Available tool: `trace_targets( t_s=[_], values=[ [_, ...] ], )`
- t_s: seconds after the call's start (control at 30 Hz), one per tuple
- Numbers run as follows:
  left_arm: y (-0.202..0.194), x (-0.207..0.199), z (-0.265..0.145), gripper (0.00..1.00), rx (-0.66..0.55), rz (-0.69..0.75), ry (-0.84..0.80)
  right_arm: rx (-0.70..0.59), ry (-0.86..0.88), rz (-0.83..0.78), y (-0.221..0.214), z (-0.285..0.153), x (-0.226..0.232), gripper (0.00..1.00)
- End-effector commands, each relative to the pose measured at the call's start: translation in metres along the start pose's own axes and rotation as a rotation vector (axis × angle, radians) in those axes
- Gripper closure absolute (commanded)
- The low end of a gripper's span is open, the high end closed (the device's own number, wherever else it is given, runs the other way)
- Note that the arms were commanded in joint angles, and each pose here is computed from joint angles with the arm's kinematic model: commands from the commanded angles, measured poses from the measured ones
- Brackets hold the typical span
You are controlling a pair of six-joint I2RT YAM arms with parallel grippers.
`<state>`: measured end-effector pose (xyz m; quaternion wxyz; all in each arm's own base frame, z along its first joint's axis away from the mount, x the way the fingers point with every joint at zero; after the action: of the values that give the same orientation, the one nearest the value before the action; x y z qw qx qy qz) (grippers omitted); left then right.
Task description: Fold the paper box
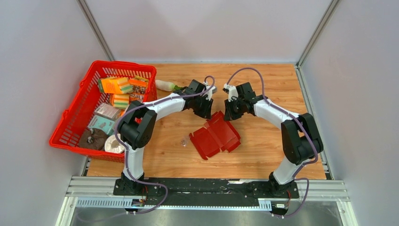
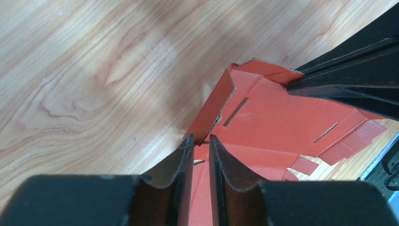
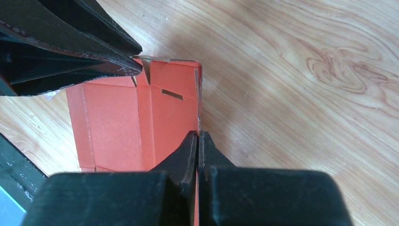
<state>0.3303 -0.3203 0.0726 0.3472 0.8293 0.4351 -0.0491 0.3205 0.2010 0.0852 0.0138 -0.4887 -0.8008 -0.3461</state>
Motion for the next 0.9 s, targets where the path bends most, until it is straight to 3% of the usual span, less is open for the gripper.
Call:
trace_targets(
  t_s=[0.0,0.1,0.2,0.27,0.3,0.5,0.87],
  values=[
    [0.019,-0.013,-0.007,0.81,-0.073,0.062,-0.063,-0.078,-0.028,-0.035,0.019,-0.013,0.008,1.00],
    [0.019,-0.011,-0.013,0.95,-0.092,0.052,-0.034,-0.106,-0.096,0.018,0.027,-0.017,0.001,0.99],
    [0.019,-0.010,-0.022,1.00,-0.123,0.039,-0.001,-0.135,-0.157,0.060,0.031,-0.019,-0.005,0.93],
    [0.015,-0.011,-0.028,1.00,-0.136,0.018,0.009,-0.143,-0.179,0.092,0.028,-0.019,-0.008,0.89],
    [0.016,-0.012,-0.029,1.00,-0.149,0.015,0.007,-0.155,-0.180,0.091,0.029,-0.018,-0.009,0.82],
    [0.006,-0.018,-0.037,1.00,-0.175,0.029,-0.031,-0.100,-0.190,0.098,0.013,-0.005,-0.017,0.74],
    [-0.005,-0.025,-0.043,1.00,-0.170,0.069,-0.077,-0.064,0.005,0.092,-0.008,0.009,-0.024,0.60]
  ],
)
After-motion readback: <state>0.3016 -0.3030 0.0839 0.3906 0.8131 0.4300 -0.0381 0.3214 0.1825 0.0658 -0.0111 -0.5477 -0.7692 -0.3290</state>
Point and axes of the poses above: each gripper's point midway between its finger pads, its own z axis out along the fingers, its own x axis along the line the jaws close on, y = z × x, the point moved 2 cm from there along -z, back along the fingers
